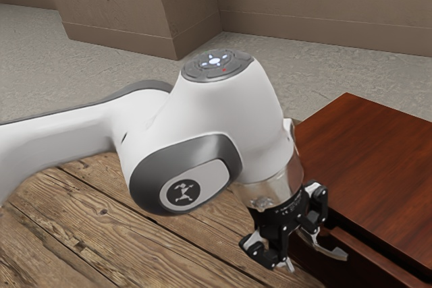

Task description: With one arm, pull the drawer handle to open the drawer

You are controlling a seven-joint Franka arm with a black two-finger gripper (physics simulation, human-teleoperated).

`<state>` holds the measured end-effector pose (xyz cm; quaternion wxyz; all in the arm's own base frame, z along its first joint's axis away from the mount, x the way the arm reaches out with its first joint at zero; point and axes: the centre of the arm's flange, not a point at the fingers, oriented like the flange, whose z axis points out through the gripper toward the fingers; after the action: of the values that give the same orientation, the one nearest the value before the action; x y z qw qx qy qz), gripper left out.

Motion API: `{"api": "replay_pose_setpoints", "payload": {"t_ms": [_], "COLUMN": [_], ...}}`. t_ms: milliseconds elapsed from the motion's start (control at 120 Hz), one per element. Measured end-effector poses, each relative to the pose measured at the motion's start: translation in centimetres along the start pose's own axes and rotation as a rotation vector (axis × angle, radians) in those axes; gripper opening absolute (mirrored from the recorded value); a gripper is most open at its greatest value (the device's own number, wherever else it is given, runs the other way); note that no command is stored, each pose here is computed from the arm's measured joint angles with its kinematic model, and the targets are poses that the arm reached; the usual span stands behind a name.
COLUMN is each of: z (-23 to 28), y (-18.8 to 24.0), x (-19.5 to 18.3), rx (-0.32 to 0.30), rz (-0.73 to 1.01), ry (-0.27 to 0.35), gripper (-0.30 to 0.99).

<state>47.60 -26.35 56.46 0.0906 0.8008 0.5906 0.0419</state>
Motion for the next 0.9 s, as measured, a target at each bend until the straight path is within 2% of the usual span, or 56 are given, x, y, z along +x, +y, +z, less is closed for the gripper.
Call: {"api": "replay_pose_setpoints", "payload": {"t_ms": [900], "z": [-0.1], "y": [-2.9], "x": [-0.6], "rx": [0.009], "rz": [-0.002], "ry": [-0.049], "gripper": [0.29]}}
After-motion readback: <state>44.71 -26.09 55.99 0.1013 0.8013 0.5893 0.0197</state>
